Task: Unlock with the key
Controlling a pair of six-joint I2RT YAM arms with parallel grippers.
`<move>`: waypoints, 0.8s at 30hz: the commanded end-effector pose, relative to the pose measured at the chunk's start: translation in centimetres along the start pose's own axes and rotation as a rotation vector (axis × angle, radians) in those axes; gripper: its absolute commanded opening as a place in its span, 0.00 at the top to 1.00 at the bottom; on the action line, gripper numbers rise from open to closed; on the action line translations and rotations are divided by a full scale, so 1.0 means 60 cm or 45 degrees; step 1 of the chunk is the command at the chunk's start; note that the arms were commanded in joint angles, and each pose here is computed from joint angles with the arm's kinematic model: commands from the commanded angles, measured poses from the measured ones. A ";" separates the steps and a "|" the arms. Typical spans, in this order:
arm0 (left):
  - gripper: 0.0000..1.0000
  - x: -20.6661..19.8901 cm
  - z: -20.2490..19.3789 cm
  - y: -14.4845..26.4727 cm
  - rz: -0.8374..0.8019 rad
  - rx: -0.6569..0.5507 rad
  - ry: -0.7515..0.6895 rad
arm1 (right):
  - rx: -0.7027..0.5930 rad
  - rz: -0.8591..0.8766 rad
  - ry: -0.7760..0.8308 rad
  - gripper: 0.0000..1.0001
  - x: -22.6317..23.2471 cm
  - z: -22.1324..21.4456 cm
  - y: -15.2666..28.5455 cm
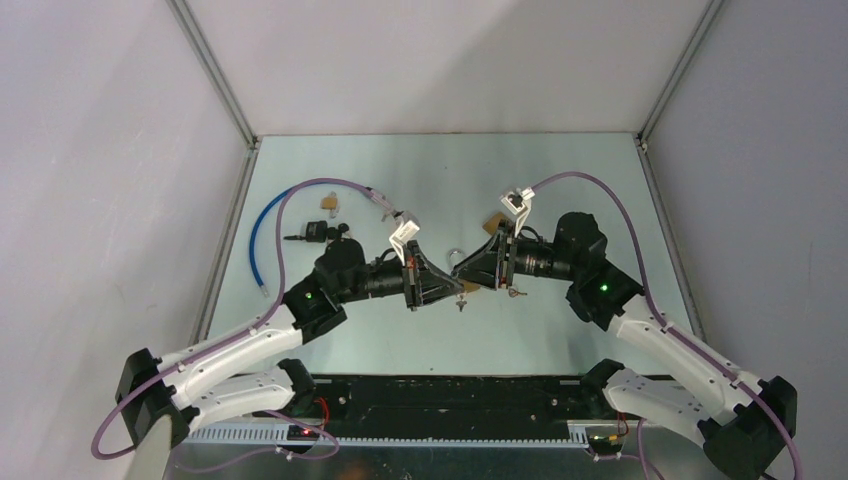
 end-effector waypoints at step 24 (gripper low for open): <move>1.00 -0.024 0.049 0.002 -0.104 -0.193 0.049 | -0.088 0.051 -0.073 0.99 0.003 -0.009 -0.002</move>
Point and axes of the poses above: each gripper's point midway between its finger pads, its own y axis back along the fingers, its own x axis along the line the jaws close on, z = x × y, the point moved 6 cm from there along y, back along the fingers, and after that the axes turned 11 degrees about y, right-handed, at the moved point
